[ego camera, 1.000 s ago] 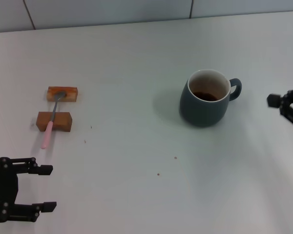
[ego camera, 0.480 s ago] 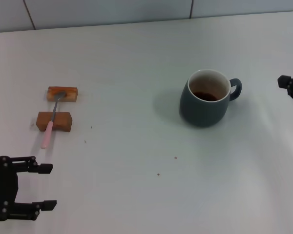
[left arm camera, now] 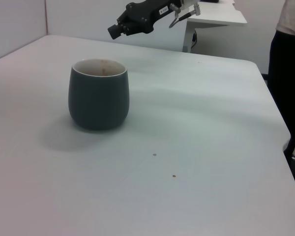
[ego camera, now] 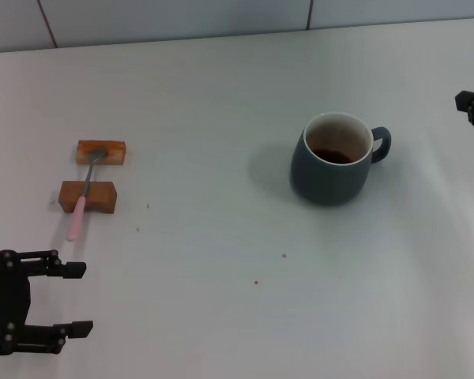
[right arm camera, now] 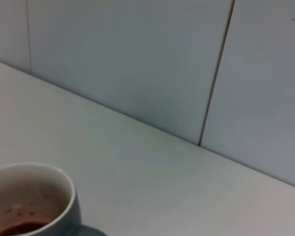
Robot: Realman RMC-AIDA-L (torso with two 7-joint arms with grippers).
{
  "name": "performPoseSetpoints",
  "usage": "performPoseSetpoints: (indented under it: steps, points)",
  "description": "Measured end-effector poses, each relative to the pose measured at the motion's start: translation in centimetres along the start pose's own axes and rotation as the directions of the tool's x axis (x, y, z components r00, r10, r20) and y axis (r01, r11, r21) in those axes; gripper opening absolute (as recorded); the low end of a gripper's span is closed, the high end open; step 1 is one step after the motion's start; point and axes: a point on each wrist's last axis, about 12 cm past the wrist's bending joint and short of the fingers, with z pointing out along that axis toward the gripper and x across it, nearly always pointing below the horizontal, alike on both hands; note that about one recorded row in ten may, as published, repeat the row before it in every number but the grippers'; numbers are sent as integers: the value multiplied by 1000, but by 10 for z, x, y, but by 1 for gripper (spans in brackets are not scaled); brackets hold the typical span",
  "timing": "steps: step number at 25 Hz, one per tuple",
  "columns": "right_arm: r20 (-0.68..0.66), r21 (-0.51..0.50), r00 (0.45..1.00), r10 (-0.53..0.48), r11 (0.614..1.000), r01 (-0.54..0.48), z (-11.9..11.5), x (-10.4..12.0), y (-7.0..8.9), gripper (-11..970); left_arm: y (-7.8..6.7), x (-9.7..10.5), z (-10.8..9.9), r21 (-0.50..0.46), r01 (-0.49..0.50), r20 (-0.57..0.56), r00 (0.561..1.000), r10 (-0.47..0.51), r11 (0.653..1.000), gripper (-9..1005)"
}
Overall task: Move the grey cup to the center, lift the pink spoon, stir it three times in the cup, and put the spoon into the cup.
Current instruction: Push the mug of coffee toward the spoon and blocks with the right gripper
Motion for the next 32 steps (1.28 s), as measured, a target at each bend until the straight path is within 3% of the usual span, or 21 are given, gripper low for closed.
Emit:
performPoseSetpoints:
  steps: [18, 32]
  points:
    - [-32, -82, 999, -44, 996, 42, 44, -16, 9, -3, 0, 0, 0, -9, 3, 7, 1000, -3, 1000, 769]
    - [-66, -135, 994, -91, 987, 82, 56, -20, 17, -3, -1, 1, 1, -8, 5, 10, 1000, -5, 1000, 768]
